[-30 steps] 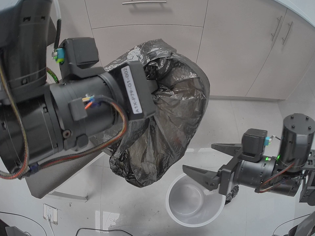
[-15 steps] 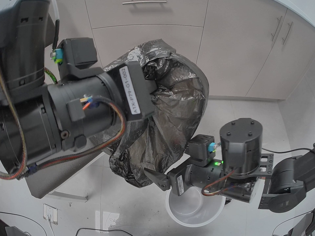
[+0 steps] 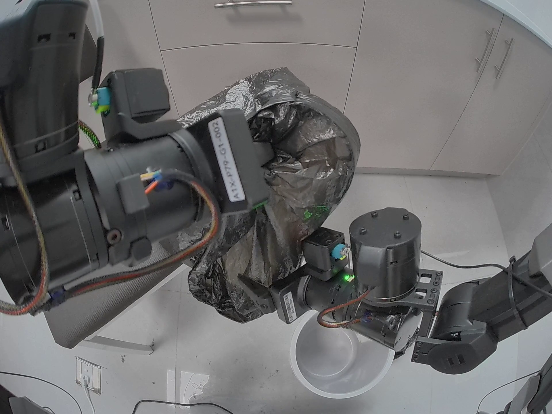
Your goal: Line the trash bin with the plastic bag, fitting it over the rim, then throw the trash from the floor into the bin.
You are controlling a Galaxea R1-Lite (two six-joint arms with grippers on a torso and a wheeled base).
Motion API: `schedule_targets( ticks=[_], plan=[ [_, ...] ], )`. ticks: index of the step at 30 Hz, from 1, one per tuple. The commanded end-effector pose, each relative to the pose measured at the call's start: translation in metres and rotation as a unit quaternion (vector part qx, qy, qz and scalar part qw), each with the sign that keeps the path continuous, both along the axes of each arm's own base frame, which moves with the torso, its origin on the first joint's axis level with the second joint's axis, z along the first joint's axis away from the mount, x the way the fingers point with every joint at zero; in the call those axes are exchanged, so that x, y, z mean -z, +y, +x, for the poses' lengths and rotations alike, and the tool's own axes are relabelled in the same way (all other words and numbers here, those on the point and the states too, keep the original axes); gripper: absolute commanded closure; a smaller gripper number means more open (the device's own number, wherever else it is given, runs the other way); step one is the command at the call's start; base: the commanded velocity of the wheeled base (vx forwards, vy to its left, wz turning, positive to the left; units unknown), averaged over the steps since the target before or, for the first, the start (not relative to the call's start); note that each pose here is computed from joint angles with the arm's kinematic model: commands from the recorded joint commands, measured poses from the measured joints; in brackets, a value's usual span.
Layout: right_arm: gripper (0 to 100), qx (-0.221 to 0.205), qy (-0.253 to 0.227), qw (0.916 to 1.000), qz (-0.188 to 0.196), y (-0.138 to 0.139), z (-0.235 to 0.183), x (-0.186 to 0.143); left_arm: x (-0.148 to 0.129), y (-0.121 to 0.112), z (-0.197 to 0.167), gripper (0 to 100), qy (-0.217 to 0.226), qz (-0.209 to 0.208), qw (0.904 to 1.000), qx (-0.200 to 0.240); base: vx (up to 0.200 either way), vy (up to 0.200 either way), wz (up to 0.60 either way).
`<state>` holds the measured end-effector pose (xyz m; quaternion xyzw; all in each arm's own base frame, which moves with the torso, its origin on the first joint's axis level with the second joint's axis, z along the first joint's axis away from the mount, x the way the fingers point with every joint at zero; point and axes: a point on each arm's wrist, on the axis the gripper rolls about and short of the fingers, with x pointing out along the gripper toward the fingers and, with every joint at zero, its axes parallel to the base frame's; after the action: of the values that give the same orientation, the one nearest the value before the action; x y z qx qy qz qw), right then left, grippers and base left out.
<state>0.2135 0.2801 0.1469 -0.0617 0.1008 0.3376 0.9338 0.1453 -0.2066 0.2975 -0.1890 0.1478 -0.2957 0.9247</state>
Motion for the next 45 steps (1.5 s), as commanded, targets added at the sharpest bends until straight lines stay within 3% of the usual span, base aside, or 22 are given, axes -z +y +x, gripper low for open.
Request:
schedule_targets(
  ticks=[1, 7, 12, 18, 24, 31, 38, 45],
  plan=[
    [100, 0.008, -0.006, 0.9999, -0.006, 0.000, 0.003, 0.006, 0.000, 0.000, 0.000, 100, 0.002, -0.003, 1.0000, -0.002, 0.000, 0.000, 0.00],
    [100, 0.014, -0.012, 0.9998, -0.010, -0.008, -0.006, 0.002, -0.004, 0.005, -0.002, 100, 0.007, -0.023, 0.9997, -0.004, 0.000, 0.000, 0.00],
    [100, 0.035, -0.046, 0.9983, 0.000, -0.022, -0.015, -0.018, -0.007, 0.014, -0.010, 100, 0.006, -0.032, 0.9993, 0.020, 0.000, 0.000, 0.00],
    [100, 0.062, -0.103, 0.9913, 0.053, -0.067, -0.027, -0.073, -0.004, 0.023, -0.018, 100, 0.013, -0.033, 0.9976, 0.059, 0.000, 0.000, 0.00],
    [100, 0.069, -0.087, 0.9933, 0.030, -0.108, -0.056, -0.093, 0.011, 0.019, -0.016, 100, 0.032, -0.012, 0.9958, 0.085, 0.000, 0.000, 0.00],
    [100, 0.081, -0.076, 0.9935, 0.026, -0.162, -0.091, -0.113, 0.024, 0.012, -0.004, 100, 0.051, 0.005, 0.9960, 0.073, 0.000, 0.000, 0.00],
    [100, 0.082, -0.056, 0.9949, 0.016, -0.183, -0.111, -0.094, 0.029, 0.005, -0.001, 100, 0.060, -0.003, 0.9919, 0.112, 0.000, 0.000, 0.00],
    [100, 0.079, -0.003, 0.9969, 0.005, -0.190, -0.120, -0.058, 0.048, -0.009, 0.007, 100, 0.108, -0.001, 0.9863, 0.124, 0.000, 0.000, 0.00]
  ],
)
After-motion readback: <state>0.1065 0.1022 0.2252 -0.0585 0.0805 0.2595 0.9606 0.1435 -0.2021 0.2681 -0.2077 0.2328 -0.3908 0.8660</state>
